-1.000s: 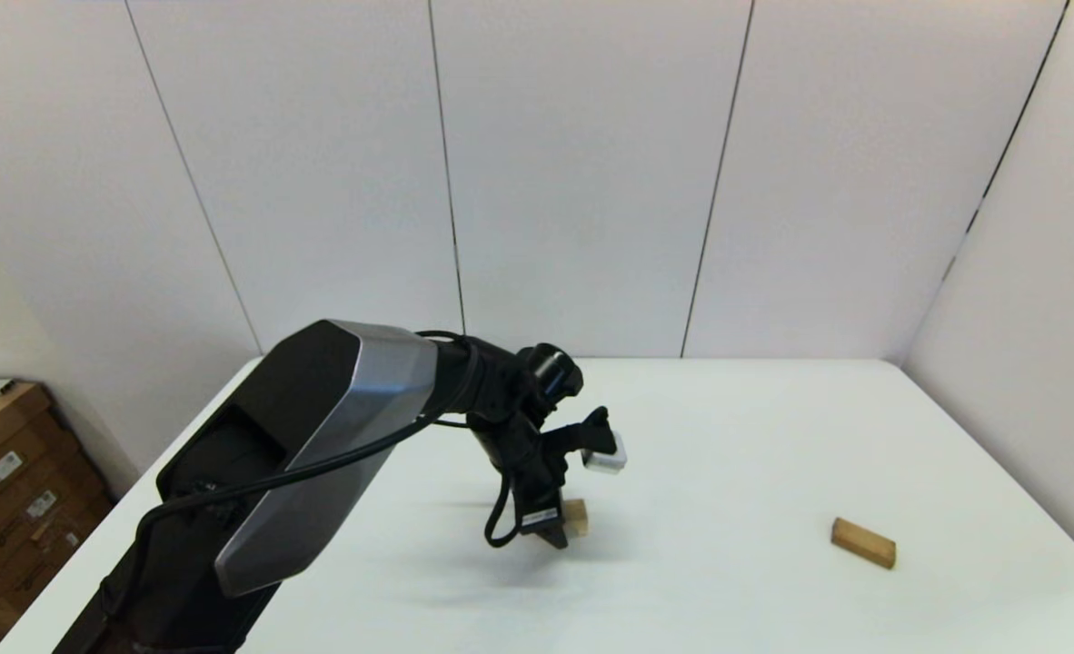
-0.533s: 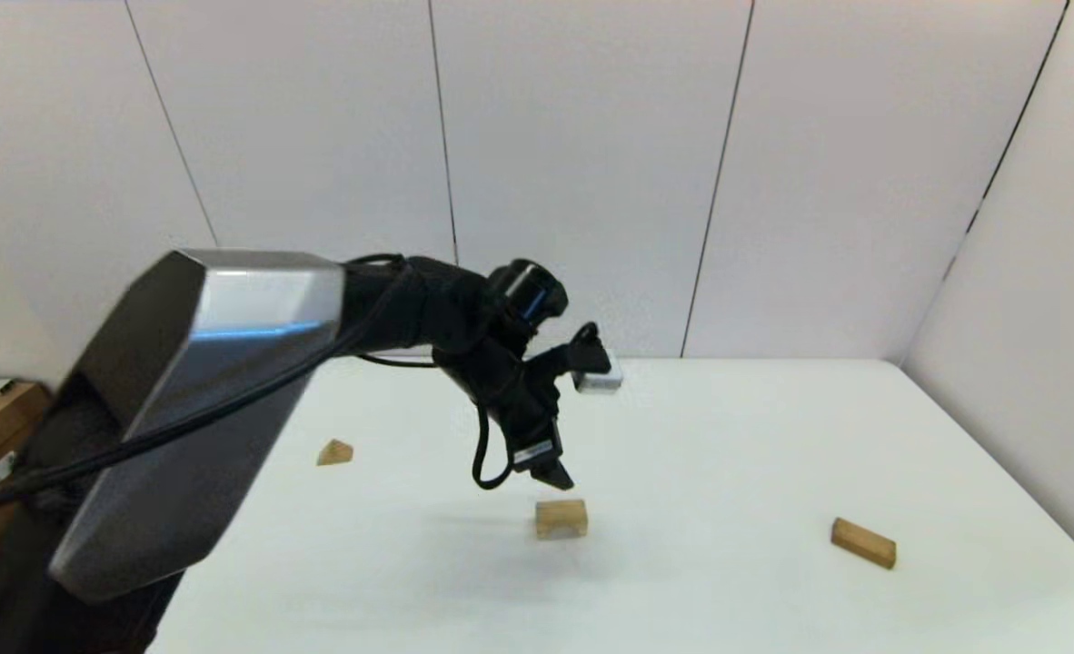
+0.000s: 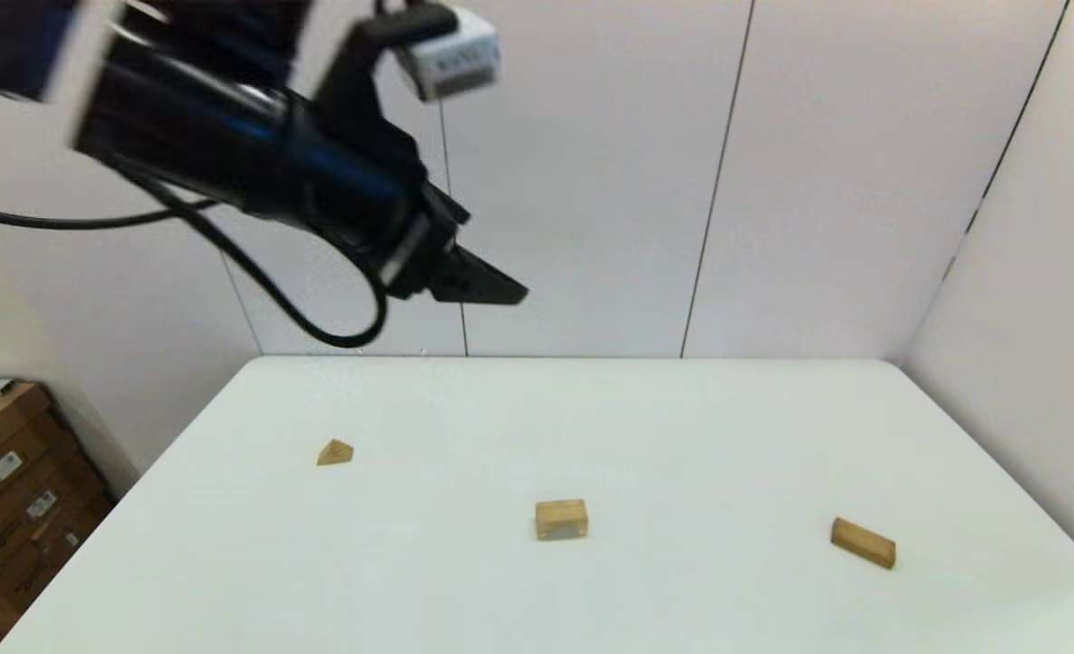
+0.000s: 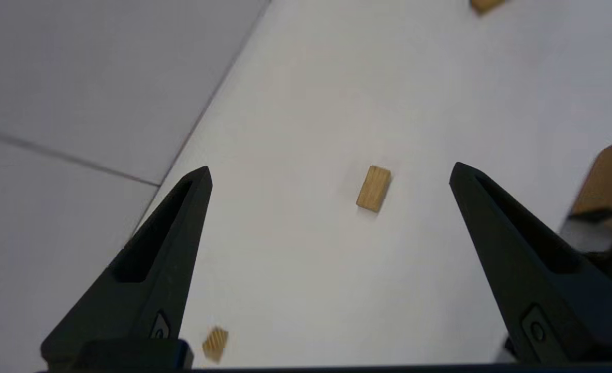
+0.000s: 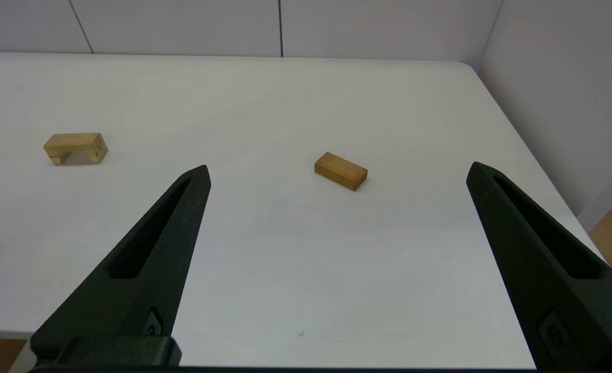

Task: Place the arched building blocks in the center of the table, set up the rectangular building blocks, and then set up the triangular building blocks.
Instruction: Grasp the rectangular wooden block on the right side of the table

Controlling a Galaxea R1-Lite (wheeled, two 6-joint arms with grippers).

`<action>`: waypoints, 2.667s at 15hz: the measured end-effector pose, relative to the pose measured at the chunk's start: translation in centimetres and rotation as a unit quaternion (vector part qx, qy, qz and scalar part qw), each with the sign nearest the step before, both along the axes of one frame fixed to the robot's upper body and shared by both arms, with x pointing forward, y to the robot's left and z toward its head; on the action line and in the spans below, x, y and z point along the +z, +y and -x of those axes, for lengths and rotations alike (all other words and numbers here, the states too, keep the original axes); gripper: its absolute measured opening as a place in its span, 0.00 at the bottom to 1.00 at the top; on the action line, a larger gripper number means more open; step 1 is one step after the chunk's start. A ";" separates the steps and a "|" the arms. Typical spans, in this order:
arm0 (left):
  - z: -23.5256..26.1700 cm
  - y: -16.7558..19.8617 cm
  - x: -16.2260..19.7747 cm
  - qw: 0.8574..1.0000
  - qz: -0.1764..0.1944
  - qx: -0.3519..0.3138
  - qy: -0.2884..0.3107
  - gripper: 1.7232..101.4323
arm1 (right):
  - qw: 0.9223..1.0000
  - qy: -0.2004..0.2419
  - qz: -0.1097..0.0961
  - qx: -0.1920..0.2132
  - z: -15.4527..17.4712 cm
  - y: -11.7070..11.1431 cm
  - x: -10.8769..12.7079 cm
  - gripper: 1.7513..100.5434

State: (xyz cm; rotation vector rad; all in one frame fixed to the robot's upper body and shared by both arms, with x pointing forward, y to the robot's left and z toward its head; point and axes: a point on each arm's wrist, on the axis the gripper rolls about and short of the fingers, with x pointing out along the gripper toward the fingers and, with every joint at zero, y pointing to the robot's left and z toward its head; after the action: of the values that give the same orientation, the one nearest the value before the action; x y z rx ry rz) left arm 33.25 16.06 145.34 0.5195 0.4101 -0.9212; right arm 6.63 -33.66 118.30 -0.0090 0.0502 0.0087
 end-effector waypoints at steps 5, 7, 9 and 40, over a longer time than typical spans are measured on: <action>12.1 10.9 3.9 0.991 0.062 0.105 -0.048 0.94 | 1.000 0.000 0.000 0.000 0.0 0.0 0.0 0.97; 17.5 14.4 3.5 0.980 0.083 0.155 -0.089 0.94 | 1.000 0.000 0.000 0.000 0.0 0.0 0.0 0.97; 23.5 16.7 2.4 0.962 0.104 0.209 -0.141 0.95 | 1.000 0.000 0.000 0.000 0.0 0.0 0.0 0.97; 26.4 17.3 -27.1 0.842 0.246 0.439 -0.195 0.96 | 1.000 0.000 0.000 0.000 0.0 0.0 0.0 0.97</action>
State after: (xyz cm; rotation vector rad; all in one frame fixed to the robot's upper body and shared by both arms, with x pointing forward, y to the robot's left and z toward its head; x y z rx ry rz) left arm 6.87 33.34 118.29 -0.0013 -0.0002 0.0060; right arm 6.63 -33.66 118.30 -0.0090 0.0506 0.0083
